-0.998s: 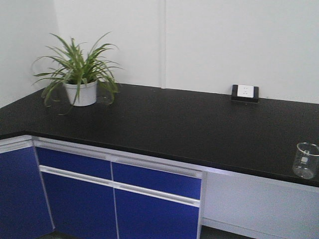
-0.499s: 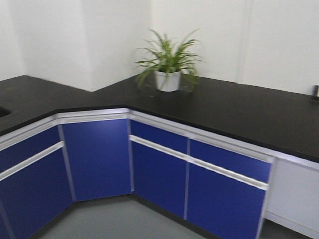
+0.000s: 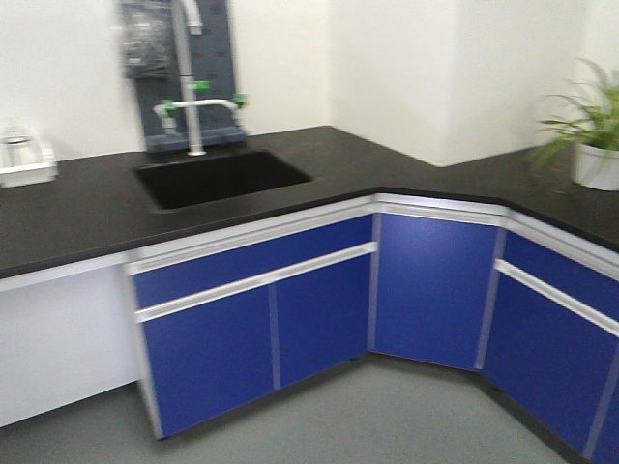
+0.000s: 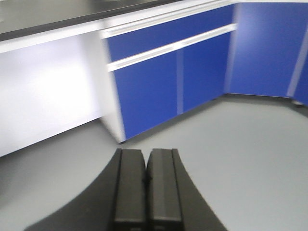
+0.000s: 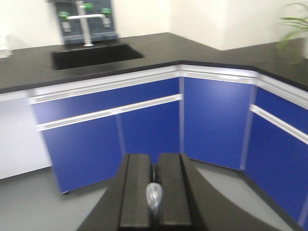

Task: Grab transparent chemical and place on left bench
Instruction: 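Drive the base around to the bench with the white trays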

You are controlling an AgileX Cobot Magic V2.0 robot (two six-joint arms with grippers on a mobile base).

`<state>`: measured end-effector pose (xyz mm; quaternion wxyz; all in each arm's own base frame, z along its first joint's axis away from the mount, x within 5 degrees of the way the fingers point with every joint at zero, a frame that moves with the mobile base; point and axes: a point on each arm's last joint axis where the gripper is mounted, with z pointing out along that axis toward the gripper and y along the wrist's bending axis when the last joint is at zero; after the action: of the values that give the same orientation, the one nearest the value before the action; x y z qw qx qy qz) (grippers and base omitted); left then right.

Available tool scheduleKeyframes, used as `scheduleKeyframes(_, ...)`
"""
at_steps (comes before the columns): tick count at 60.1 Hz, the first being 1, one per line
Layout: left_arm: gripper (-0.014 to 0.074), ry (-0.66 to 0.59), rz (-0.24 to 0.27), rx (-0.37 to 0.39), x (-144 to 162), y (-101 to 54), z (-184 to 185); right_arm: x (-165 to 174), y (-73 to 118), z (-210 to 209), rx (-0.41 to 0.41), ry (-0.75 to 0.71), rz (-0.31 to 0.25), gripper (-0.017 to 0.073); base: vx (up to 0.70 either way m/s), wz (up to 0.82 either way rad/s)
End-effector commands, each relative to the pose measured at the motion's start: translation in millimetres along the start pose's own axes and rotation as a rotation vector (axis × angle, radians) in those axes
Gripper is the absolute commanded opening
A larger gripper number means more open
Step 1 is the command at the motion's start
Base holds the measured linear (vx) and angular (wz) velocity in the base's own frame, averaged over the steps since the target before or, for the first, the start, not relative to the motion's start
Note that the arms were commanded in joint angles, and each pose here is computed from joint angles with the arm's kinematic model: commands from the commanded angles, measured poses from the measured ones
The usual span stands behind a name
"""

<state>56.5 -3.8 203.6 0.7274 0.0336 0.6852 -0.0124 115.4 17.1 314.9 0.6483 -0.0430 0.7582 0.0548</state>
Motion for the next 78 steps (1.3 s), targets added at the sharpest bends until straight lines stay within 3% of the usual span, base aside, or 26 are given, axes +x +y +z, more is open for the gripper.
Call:
scheduleKeyframes(1, -0.0003, -0.081, -0.009, -0.002, -2.8, 0.1, -1.3, -19.5, 1.5, -2.7, -0.014, -0.116, -0.012, -0.0003, -0.15, 0.79)
scheduleKeyframes(32, -0.0003, -0.081, -0.009, -0.002, -2.8, 0.1, -1.3, -19.4, 1.5, -2.7, -0.013, -0.115, -0.012, -0.0003, -0.01, 0.57)
scheduleKeyframes(78, -0.0003, -0.081, -0.009, -0.002, -2.8, 0.1, -1.3, -19.4, 1.5, -2.7, -0.013, -0.115, -0.012, -0.0003, 0.22, 0.5)
